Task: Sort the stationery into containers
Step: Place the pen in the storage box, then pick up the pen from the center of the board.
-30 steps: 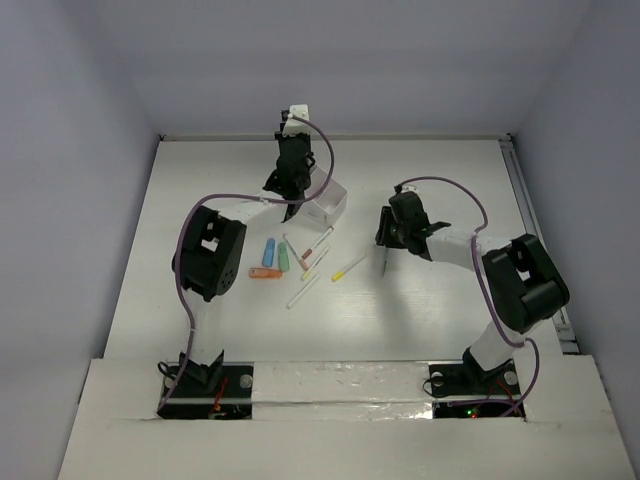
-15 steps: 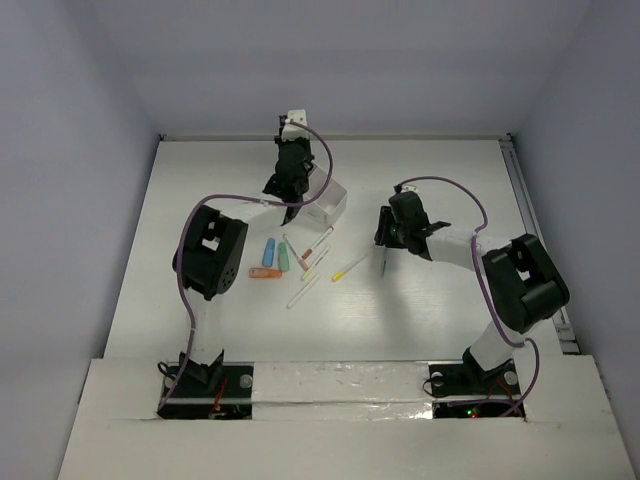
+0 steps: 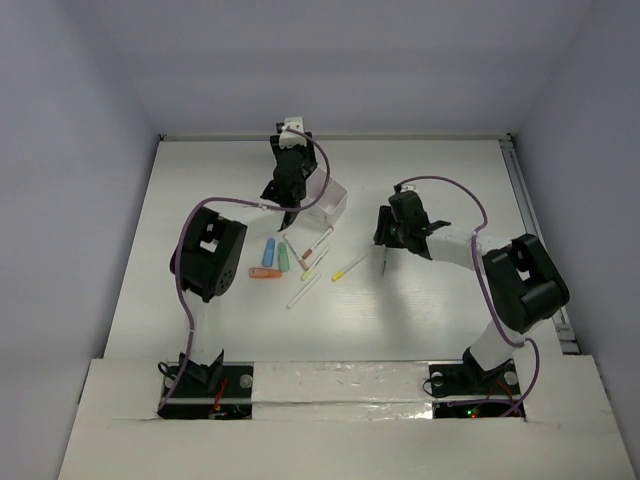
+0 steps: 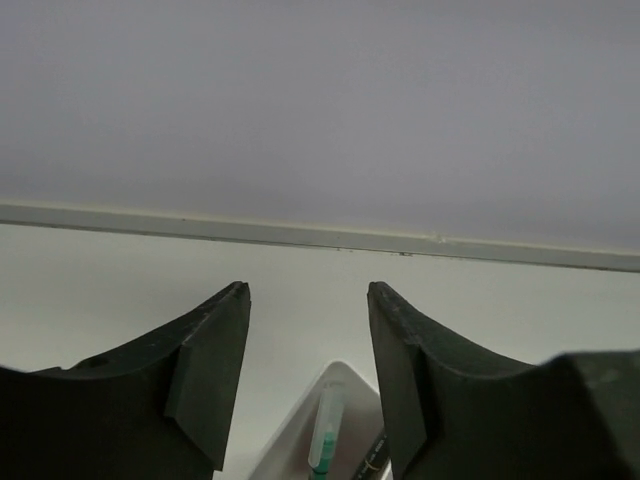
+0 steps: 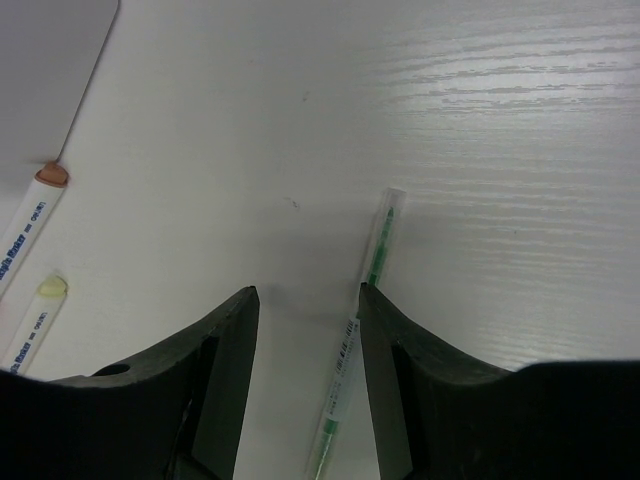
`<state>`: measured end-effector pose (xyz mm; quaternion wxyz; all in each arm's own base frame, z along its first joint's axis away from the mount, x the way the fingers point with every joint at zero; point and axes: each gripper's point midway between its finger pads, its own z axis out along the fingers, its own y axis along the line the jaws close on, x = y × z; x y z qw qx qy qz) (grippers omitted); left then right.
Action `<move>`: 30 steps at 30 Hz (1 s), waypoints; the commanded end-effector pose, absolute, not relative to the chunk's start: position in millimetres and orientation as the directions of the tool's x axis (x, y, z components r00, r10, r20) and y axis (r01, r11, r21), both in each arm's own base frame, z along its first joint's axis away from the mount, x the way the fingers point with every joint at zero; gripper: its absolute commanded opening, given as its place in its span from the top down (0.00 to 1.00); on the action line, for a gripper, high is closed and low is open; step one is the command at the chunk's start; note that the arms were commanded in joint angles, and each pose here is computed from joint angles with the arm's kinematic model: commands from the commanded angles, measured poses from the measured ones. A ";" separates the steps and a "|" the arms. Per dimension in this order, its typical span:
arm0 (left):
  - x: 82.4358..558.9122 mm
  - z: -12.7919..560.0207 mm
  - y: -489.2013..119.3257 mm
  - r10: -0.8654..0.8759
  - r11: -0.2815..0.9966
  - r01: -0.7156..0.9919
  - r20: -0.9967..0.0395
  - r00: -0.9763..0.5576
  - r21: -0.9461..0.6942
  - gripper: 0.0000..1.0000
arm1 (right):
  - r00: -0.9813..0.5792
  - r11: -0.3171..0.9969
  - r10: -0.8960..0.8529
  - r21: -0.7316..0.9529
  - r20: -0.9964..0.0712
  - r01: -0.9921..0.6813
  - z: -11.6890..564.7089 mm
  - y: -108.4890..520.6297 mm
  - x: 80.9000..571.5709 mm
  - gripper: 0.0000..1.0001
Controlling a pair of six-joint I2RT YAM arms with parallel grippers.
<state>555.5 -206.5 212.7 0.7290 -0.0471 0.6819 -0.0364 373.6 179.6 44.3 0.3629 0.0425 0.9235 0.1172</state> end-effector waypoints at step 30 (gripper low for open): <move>287.9 352.0 -150.4 -0.687 0.682 0.381 -0.725 0.042 -0.624 0.52 | -0.672 0.982 0.152 0.190 -0.725 0.016 88.9 163.1 384.9 0.55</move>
